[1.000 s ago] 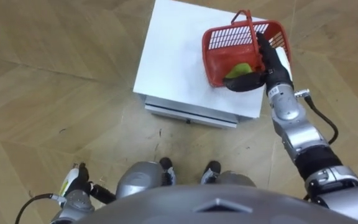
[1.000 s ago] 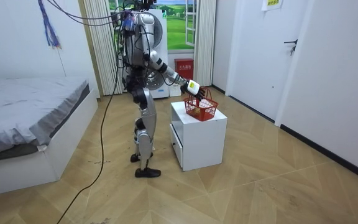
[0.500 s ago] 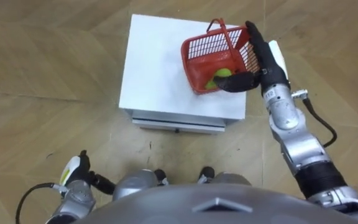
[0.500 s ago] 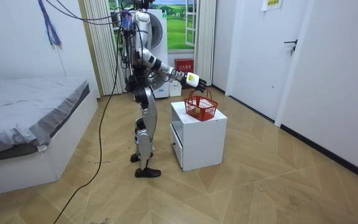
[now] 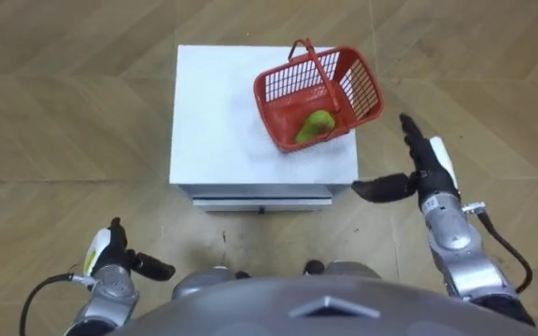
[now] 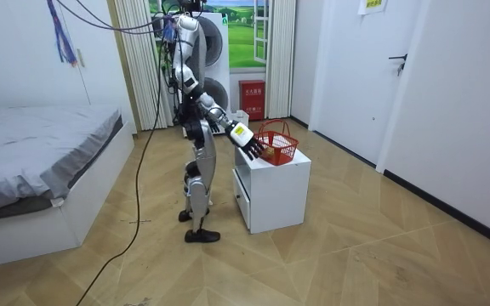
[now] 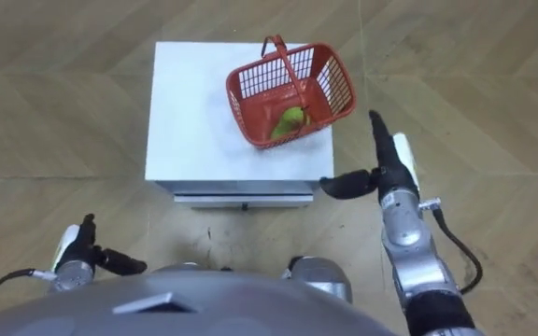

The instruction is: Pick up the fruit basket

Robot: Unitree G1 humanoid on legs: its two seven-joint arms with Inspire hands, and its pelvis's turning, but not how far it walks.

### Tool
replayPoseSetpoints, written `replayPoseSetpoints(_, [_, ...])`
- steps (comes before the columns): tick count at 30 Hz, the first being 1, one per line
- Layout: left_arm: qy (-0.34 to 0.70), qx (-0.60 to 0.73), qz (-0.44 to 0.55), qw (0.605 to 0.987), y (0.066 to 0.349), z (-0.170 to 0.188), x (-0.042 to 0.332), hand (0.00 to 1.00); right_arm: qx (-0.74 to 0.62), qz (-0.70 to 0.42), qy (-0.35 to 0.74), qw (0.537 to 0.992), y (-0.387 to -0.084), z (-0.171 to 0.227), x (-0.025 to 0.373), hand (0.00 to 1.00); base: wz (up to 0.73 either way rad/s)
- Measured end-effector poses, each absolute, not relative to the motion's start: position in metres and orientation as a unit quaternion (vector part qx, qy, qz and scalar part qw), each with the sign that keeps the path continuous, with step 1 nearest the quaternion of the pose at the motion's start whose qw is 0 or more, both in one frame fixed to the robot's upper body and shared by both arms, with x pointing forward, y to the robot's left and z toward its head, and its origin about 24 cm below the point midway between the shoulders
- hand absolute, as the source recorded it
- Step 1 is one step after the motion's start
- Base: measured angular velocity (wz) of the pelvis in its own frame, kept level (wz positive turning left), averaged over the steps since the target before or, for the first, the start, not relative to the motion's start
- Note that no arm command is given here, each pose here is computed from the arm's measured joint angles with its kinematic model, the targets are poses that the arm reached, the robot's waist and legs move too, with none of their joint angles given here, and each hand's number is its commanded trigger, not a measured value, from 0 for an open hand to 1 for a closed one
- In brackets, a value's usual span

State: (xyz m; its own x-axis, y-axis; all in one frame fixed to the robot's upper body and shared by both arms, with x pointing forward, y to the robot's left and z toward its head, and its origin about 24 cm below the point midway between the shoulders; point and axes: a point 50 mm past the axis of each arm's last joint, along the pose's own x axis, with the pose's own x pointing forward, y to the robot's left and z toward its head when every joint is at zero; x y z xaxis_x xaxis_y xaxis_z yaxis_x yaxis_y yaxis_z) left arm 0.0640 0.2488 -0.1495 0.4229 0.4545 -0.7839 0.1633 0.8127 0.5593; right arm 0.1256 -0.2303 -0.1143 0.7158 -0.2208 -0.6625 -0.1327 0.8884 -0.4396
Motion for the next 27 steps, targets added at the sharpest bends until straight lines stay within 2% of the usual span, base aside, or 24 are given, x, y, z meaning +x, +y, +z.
replayPoseSetpoints(5, [0.545,0.286,0.112,0.78,0.254,-0.151,0.048,0.0,-0.234,-0.06,0.478,0.844,-0.25,-0.139,0.078,0.0,-0.01])
replayPoseSetpoints(10, [0.592,0.31,0.109,0.736,0.259,-0.155,0.018,0.0,-0.252,-0.036,0.595,0.762,-0.257,-0.158,0.023,0.0,0.03])
replayPoseSetpoints(13, [0.612,0.302,0.117,0.722,0.257,-0.156,0.008,0.0,-0.247,-0.013,0.645,0.723,-0.258,-0.162,0.006,0.0,0.04])
replayPoseSetpoints(19, [0.63,0.288,0.109,0.713,0.251,-0.158,-0.001,0.0,-0.207,0.026,0.699,0.684,-0.246,-0.168,-0.008,0.0,0.09])
replayPoseSetpoints(27, [0.635,0.29,0.088,0.71,0.249,-0.159,0.0,0.0,-0.184,0.052,0.71,0.677,-0.241,-0.17,-0.004,0.0,0.09])
